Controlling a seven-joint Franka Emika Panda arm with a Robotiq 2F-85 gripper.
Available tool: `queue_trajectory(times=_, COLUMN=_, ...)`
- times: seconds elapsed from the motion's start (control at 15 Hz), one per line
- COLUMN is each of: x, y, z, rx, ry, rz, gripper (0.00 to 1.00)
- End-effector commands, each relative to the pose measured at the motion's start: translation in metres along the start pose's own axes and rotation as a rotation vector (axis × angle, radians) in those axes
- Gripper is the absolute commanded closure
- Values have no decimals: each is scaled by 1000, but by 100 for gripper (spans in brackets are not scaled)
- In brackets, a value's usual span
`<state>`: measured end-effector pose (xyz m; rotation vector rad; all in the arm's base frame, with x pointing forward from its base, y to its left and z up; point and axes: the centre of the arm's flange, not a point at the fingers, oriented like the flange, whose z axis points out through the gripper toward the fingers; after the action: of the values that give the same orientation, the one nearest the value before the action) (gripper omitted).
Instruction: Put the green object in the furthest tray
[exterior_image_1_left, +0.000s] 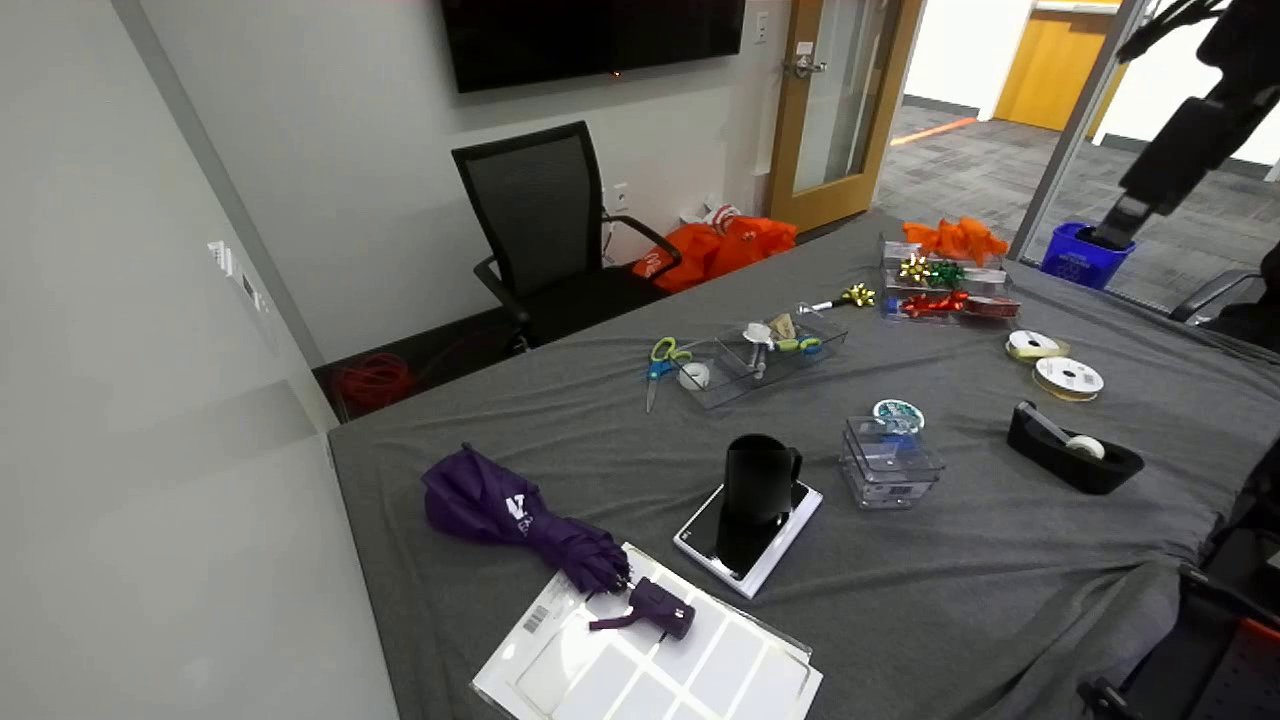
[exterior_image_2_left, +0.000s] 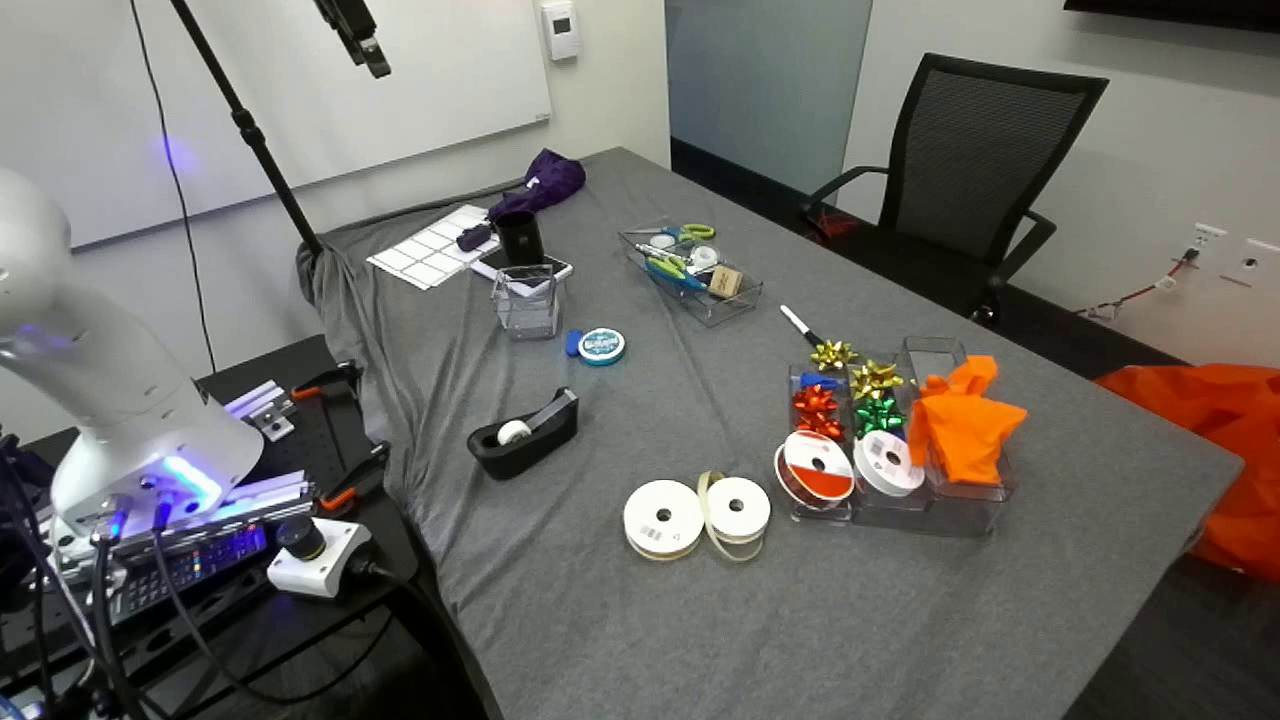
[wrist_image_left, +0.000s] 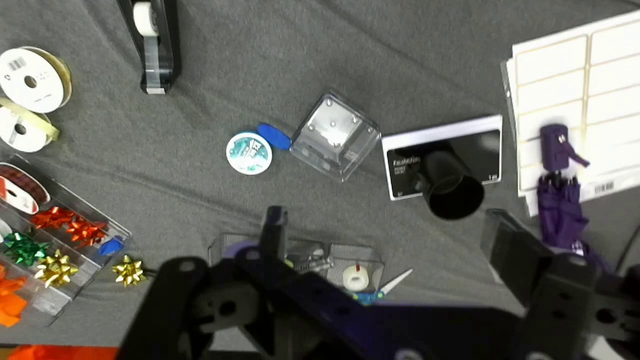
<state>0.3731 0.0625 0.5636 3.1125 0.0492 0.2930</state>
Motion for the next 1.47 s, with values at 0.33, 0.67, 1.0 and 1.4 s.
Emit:
queue_trajectory(times=0.33, x=62, y=73, z=22, rx=144, ry=176, rz=393, gripper=0)
queue_trajectory(times=0.67, x=105, y=96, z=59, rx=123, ry=229, rz=671, gripper=0)
queue_trajectory(times=1.0, x=136, y=114, z=98, rx=8, ry=184, rz=888, gripper=0)
queue_trajectory(times=1.4, x=157, y=132, z=125, rx=-69, ry=71, rz=917, gripper=0)
